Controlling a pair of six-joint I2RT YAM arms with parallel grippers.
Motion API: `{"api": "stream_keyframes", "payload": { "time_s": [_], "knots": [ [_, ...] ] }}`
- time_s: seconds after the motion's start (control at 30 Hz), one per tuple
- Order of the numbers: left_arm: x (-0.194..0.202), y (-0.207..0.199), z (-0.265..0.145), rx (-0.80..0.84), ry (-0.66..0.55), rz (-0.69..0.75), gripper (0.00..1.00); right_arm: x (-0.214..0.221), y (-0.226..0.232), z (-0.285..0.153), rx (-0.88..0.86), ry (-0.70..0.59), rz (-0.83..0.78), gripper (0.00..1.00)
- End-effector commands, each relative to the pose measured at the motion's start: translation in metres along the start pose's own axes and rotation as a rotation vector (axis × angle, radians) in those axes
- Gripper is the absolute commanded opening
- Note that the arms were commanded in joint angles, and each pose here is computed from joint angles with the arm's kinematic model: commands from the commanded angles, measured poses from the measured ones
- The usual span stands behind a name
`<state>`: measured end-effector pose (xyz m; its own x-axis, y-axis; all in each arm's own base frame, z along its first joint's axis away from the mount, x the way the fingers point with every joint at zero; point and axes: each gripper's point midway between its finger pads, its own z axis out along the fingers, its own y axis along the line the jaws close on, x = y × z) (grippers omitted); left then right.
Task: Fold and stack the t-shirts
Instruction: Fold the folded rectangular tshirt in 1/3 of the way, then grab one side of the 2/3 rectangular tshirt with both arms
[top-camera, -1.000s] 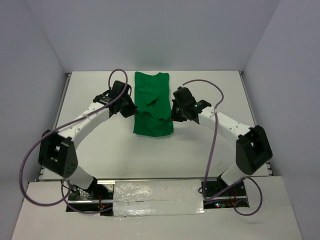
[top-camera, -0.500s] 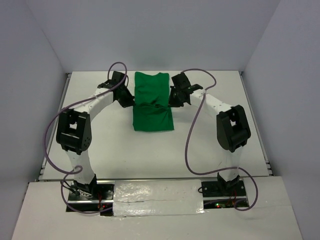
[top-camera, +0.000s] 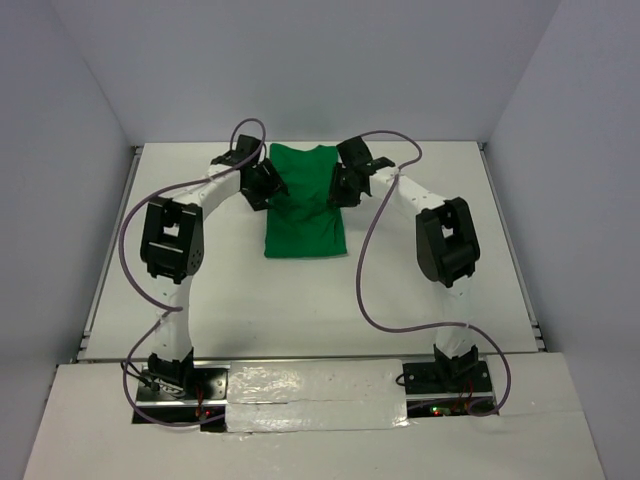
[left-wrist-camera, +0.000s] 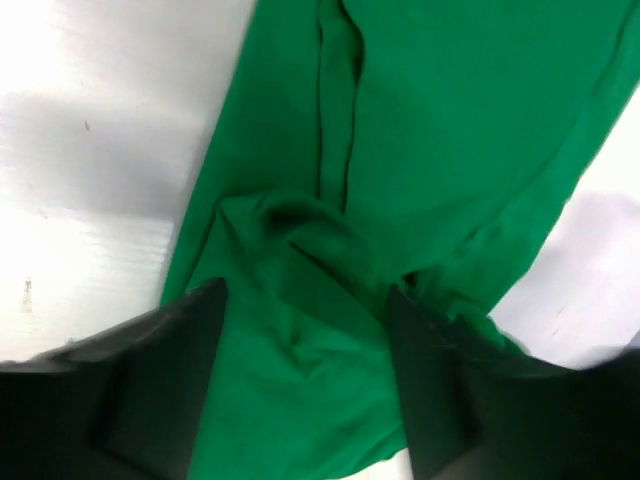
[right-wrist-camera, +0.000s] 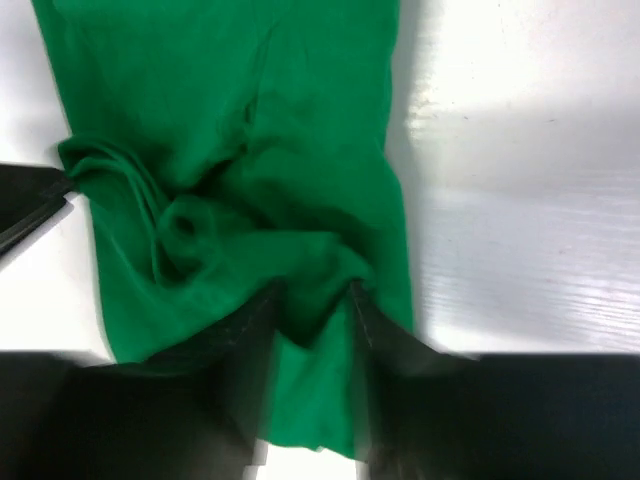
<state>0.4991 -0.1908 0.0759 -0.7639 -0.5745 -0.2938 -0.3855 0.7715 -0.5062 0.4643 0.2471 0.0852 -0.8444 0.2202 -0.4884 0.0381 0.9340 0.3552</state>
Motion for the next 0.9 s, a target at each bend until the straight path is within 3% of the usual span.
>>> {"api": "stream_keyframes", "payload": {
  "time_s": [0.0,0.03,0.07,0.17,0.27,0.4,0.43,0.6,0.87],
  "knots": [
    [-0.020,-0.013,-0.008,0.015,-0.045,0.021,0.81,-0.021,0.004,-0.007,-0.020,-0.026,0.021,0.50],
    [-0.023,-0.012,-0.012,-0.001,-0.051,0.039,0.94,-0.021,0.003,-0.009,-0.018,-0.029,0.021,0.60],
    [-0.024,-0.011,-0.022,-0.020,-0.058,0.045,0.96,-0.027,0.006,-0.021,-0.026,-0.054,0.022,0.78],
    [-0.034,-0.004,-0.056,-0.064,-0.133,0.079,0.99,-0.029,-0.005,-0.049,-0.025,-0.106,0.036,0.93],
    [-0.023,0.019,-0.089,-0.114,-0.173,0.073,0.99,-0.012,-0.018,-0.078,-0.053,-0.136,0.073,0.93],
    [0.022,0.041,-0.106,-0.016,-0.143,0.021,0.93,0.053,-0.043,-0.080,-0.083,-0.060,0.098,0.89],
    [0.051,0.056,-0.104,0.009,-0.074,0.015,0.92,0.062,-0.039,-0.084,-0.120,-0.043,0.105,0.88],
    [0.102,0.074,-0.086,0.091,0.040,-0.045,0.86,0.101,-0.045,-0.072,-0.162,0.042,0.134,0.82],
    [0.116,0.082,-0.060,0.110,0.067,-0.106,0.82,0.105,-0.034,-0.044,-0.197,0.103,0.152,0.76]
  ]
}}
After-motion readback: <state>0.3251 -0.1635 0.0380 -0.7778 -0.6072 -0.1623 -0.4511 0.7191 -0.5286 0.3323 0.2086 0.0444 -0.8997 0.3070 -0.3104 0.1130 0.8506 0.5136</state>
